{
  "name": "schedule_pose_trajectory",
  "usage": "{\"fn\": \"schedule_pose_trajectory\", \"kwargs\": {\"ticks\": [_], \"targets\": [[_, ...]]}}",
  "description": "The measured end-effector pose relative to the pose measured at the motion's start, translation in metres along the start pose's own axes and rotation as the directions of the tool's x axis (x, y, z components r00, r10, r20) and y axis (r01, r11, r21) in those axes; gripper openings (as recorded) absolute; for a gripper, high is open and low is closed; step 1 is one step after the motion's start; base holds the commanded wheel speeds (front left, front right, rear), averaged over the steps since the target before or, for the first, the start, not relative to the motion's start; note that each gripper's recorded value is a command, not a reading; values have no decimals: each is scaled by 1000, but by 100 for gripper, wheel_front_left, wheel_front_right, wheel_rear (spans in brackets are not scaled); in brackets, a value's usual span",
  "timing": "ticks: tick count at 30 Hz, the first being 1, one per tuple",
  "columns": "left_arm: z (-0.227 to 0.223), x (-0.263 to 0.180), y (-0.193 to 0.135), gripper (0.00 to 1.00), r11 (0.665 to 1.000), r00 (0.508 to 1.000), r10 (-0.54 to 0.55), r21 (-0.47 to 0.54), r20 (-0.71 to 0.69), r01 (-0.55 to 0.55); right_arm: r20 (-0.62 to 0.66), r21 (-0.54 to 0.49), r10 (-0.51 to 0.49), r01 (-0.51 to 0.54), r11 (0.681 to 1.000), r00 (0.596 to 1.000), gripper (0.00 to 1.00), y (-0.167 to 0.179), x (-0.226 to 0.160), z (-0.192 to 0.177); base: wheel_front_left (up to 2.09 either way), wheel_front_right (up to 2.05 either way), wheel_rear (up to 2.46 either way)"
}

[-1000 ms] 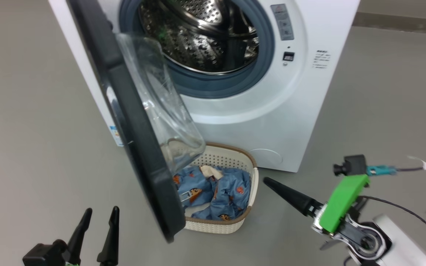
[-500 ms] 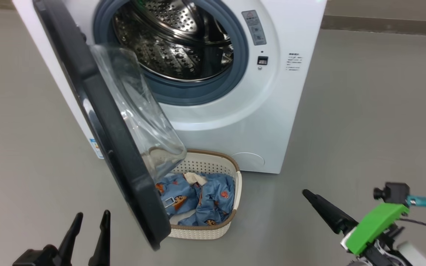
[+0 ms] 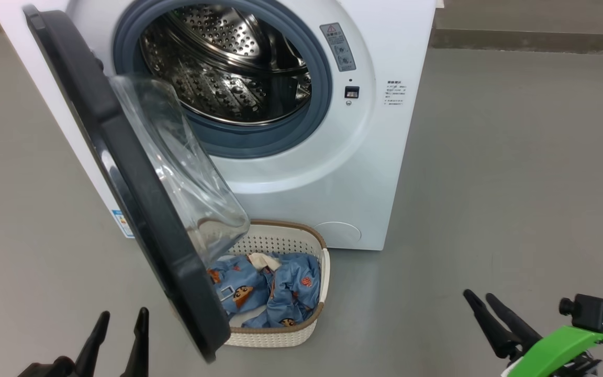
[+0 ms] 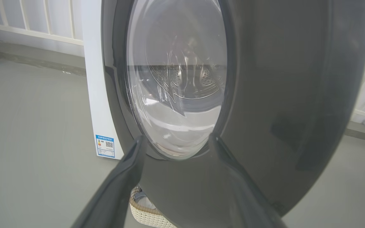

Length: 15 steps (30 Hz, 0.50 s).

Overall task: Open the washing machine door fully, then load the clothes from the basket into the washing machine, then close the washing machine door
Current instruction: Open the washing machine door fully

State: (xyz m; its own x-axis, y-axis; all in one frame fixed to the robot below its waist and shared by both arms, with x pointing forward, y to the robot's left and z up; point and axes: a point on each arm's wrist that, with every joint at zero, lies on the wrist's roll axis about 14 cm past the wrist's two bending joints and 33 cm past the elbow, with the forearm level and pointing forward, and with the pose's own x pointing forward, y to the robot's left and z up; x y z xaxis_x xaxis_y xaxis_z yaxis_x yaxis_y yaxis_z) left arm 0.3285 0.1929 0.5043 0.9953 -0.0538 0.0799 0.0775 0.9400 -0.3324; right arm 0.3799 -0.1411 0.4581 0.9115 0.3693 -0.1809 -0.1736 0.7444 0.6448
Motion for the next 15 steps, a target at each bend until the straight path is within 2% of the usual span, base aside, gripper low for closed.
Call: {"fn": "schedule_pose_trajectory", "kwargs": {"ticks": [5,9,15], "targets": [[1,1,2,100,1000,1000,3,4,2,-3,28,-66,-43,45,997,999,100,-17,-8,6,0,0,0],[2,2,3,100,1000,1000,5,5,5,-5,153,-150,-77,100,984,985,100,-31,-12,40,0,0,0],[2,2,3,100,1000,1000,9,1,6,-9,224,-232,-93,146,962,970,100,-34,-22,47,0,0,0]]}}
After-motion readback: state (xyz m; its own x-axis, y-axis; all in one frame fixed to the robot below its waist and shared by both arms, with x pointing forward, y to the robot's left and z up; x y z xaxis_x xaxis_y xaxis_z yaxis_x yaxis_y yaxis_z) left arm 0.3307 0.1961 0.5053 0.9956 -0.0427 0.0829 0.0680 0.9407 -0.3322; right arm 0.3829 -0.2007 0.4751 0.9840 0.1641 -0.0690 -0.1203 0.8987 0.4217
